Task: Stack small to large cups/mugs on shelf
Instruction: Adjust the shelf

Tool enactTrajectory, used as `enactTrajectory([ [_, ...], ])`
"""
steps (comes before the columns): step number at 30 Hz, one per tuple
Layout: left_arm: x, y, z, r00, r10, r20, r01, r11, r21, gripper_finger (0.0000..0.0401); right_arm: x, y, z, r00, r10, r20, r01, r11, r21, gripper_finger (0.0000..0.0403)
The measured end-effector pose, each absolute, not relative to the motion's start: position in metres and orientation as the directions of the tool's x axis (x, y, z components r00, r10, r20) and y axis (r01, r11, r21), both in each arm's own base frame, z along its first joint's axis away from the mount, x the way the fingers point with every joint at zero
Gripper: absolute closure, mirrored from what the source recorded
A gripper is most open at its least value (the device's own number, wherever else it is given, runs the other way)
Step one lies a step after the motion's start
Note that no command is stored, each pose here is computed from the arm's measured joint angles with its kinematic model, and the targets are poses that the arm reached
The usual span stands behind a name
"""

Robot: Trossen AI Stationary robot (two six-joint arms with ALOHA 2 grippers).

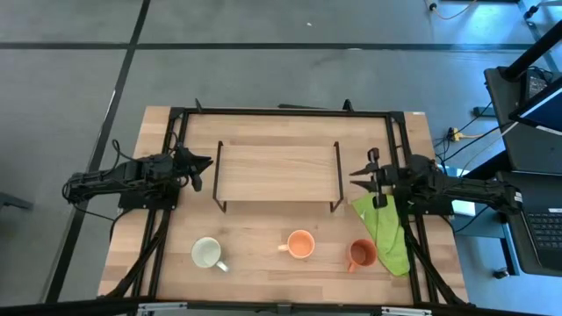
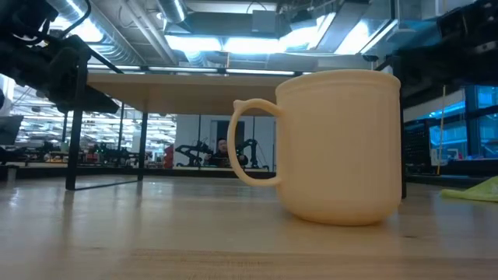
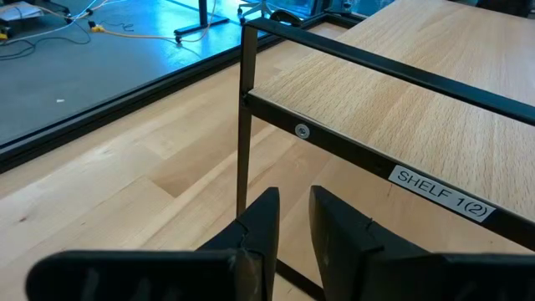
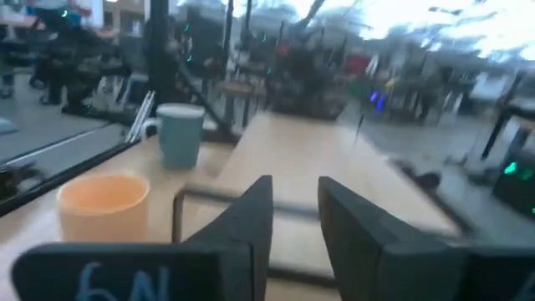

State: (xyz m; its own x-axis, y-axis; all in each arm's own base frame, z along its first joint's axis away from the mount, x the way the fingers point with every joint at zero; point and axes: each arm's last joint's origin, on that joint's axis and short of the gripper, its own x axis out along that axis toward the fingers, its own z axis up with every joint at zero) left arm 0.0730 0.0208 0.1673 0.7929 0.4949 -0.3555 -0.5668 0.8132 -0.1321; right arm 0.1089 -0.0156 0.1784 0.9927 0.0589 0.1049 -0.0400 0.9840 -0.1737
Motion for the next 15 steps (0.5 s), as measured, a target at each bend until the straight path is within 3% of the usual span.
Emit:
enactTrajectory([
  [3,0.073,0.021,0.167,0.793,0.495,-0.355,-0.567,0.813,-0.132,0.0338,0.108,-0.022,0.182,0.979,-0.169,0.115,0.176,0.983,-0.055,0.0302],
  [5,0.073,0.021,0.167,0.793,0.495,-0.355,-0.567,0.813,-0.132,0.0338,0.107,-0.028,0.185,0.933,-0.356,0.052,0.354,0.934,0.052,0.0302],
  [7,0.073,0.021,0.167,0.793,0.495,-0.356,-0.567,0.813,-0.132,0.0338,0.104,-0.030,0.194,0.891,-0.453,-0.019,0.452,0.886,0.101,0.0302],
  [12,0.073,0.021,0.167,0.793,0.495,-0.356,-0.567,0.813,-0.132,0.0338,0.099,-0.024,0.241,0.957,-0.287,-0.035,0.289,0.951,0.114,0.0302],
  [15,0.073,0.021,0.167,0.793,0.495,-0.356,-0.567,0.813,-0.132,0.0338,0.095,-0.022,0.270,0.966,-0.256,-0.036,0.259,0.959,0.120,0.0302],
])
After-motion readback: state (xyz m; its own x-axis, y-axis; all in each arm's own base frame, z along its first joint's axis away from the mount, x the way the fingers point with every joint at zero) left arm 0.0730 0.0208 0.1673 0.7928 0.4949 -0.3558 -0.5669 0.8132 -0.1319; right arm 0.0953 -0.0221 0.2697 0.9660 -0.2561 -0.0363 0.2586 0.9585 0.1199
